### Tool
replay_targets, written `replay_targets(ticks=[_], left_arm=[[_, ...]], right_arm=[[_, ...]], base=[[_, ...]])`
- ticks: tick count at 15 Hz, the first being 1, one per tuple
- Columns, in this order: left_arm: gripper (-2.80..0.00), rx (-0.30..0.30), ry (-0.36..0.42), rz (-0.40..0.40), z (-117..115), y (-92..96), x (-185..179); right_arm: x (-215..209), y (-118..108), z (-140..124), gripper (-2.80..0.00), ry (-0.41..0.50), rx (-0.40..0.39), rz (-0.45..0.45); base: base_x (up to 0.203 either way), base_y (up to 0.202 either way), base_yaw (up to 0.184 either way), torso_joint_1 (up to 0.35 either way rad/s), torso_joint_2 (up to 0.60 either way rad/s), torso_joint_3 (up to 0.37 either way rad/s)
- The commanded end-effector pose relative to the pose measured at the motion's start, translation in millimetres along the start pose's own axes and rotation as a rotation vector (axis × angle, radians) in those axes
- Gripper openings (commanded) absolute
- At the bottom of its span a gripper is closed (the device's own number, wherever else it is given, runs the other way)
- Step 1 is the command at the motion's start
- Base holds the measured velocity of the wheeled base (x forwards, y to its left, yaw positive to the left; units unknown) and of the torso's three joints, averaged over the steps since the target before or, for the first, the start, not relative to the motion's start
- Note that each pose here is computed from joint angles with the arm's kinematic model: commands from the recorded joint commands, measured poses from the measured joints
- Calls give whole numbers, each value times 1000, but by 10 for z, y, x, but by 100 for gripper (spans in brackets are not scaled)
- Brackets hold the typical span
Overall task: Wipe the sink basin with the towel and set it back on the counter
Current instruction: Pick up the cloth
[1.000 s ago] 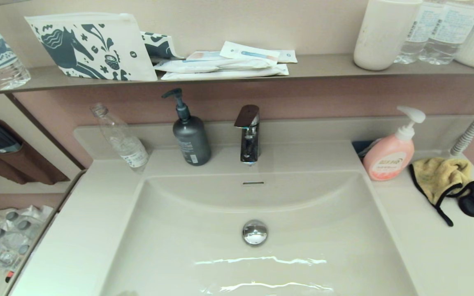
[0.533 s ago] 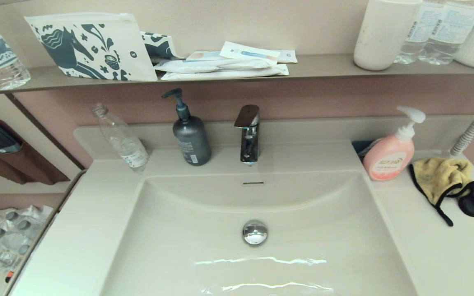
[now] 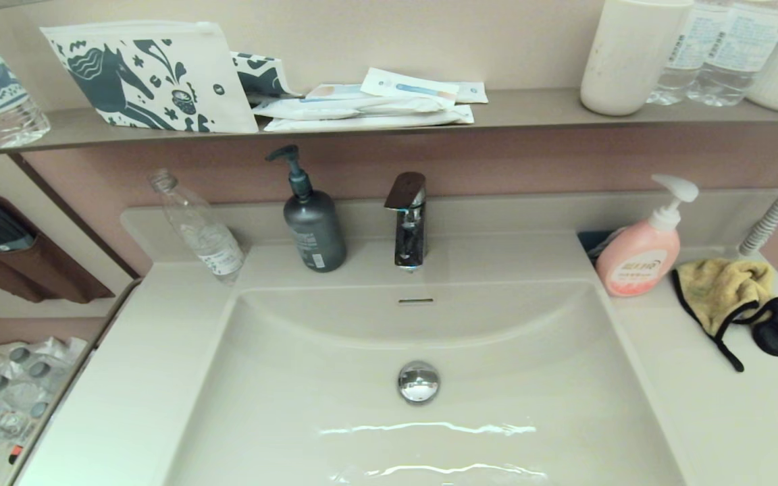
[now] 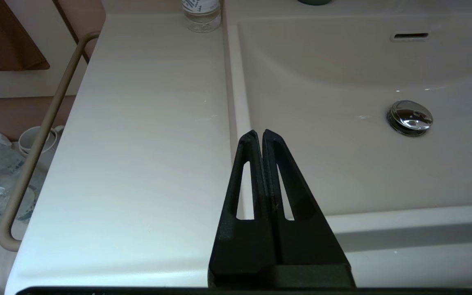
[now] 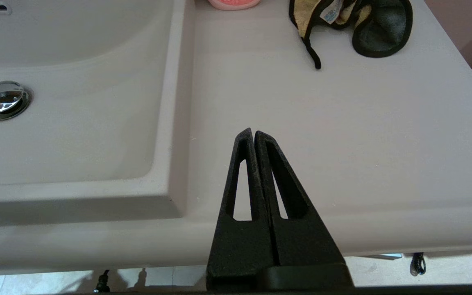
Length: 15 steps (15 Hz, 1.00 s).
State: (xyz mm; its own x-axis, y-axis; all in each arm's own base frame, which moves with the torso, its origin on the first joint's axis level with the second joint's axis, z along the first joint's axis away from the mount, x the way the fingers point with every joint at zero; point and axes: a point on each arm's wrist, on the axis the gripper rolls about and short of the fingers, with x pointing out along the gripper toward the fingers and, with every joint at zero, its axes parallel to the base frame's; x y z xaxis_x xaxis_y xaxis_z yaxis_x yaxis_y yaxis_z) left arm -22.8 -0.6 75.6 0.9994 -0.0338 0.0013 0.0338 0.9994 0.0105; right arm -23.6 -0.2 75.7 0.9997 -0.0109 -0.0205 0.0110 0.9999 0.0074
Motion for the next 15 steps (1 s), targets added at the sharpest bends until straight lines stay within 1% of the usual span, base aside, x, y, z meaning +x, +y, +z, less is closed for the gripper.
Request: replay_targets(ticks=[1,12,15], left_arm=[[-280,0,1,0,1,0,1],[-280,0,1,0,1,0,1],[-280,0,1,0,1,0,1]], right_arm=[[-1,0,1,-280,-1,0,2],[-2,-1,3,-280,-1,3,-3],[-3,0,1,-280,4,-9,0]], base=[[0,0,0,0,0,0],[0,0,0,0,0,0],[0,0,0,0,0,0]])
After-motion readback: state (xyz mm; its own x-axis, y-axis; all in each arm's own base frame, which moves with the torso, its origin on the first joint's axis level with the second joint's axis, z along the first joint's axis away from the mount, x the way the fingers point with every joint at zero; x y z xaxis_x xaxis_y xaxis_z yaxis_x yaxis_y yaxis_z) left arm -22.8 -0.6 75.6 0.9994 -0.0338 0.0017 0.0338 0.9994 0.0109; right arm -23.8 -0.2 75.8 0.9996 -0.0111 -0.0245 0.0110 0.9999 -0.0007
